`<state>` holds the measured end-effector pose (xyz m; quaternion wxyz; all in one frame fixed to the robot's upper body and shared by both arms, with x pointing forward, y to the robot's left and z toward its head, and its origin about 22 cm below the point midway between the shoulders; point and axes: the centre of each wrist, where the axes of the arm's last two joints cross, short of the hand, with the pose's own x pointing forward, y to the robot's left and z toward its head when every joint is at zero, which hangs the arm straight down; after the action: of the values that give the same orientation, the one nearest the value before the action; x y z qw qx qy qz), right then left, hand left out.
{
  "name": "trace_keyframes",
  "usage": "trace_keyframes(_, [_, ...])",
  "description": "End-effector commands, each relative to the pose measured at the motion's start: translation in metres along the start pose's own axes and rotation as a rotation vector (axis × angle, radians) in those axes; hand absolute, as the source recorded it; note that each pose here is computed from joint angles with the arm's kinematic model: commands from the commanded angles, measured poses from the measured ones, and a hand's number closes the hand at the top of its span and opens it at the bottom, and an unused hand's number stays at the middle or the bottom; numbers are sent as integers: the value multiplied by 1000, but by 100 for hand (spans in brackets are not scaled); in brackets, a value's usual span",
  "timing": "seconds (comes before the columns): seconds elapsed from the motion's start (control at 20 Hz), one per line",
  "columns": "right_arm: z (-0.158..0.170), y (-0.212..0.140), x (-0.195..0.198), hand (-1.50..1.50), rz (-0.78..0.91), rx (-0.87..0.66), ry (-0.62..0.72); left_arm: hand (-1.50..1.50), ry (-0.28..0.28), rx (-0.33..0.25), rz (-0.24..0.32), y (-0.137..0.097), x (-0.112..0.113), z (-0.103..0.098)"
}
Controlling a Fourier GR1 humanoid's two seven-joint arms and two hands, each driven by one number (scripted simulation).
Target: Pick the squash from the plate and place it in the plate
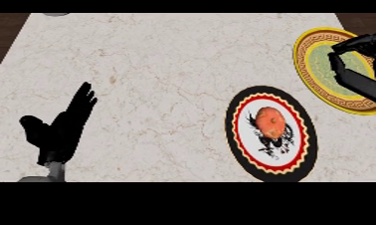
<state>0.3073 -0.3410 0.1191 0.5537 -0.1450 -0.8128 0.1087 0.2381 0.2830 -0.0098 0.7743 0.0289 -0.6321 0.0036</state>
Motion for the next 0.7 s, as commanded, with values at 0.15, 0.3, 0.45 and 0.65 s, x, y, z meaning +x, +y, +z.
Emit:
trace_keyframes(0.15, [66,-45,-79,-150,-21,-269,-12,0,179,-64,21,-46,-21,4])
trace_keyframes(0.3, [69,-48,-94,-150,-9,-201,-21,0,179,-54,14,-48,-27,-1])
trace_keyframes(0.45, [63,-69,-68,-150,93,-118,7,0,196,-72,7,-38,-26,17])
trace_keyframes(0.65, [63,-77,-49,-150,286,160,153,0,170,-42,35,-41,-20,2])
